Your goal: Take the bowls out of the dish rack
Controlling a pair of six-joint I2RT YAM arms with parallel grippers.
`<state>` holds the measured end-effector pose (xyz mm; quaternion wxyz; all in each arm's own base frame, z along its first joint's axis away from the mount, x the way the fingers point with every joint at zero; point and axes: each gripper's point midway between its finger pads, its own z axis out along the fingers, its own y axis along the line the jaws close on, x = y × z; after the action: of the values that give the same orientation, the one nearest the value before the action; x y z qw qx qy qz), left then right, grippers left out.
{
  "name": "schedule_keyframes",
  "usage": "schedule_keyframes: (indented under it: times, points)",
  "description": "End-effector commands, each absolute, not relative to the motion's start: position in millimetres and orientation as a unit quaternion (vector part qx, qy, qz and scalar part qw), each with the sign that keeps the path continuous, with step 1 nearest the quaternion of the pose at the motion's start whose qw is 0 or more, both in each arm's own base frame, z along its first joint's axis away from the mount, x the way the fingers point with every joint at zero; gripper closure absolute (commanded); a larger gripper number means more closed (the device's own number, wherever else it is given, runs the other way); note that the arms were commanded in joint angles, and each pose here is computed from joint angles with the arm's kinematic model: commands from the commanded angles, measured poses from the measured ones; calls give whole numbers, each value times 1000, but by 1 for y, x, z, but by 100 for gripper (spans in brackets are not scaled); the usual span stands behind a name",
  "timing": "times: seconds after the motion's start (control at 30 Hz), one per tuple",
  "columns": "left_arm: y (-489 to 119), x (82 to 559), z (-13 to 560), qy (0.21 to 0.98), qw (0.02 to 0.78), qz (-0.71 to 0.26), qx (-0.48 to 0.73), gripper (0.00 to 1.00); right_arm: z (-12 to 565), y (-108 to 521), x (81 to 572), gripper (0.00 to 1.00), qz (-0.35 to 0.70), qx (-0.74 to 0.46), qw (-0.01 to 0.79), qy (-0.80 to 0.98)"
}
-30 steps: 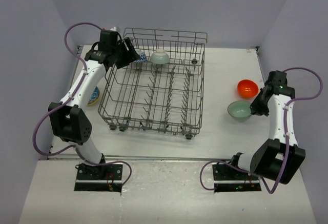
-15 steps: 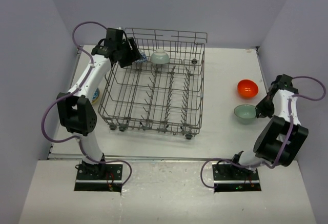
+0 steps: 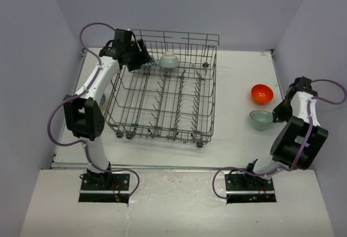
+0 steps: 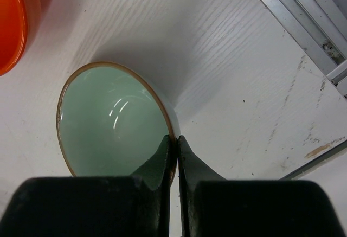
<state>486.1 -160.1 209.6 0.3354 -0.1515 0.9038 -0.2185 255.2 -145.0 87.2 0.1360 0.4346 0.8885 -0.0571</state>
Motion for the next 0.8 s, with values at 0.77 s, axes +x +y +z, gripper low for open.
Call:
schedule_keyframes:
  times: [0.77]
  points:
    - [-171,493,230,894,352,-243,-135,30,94,-163,272,91,-81,443,178,875]
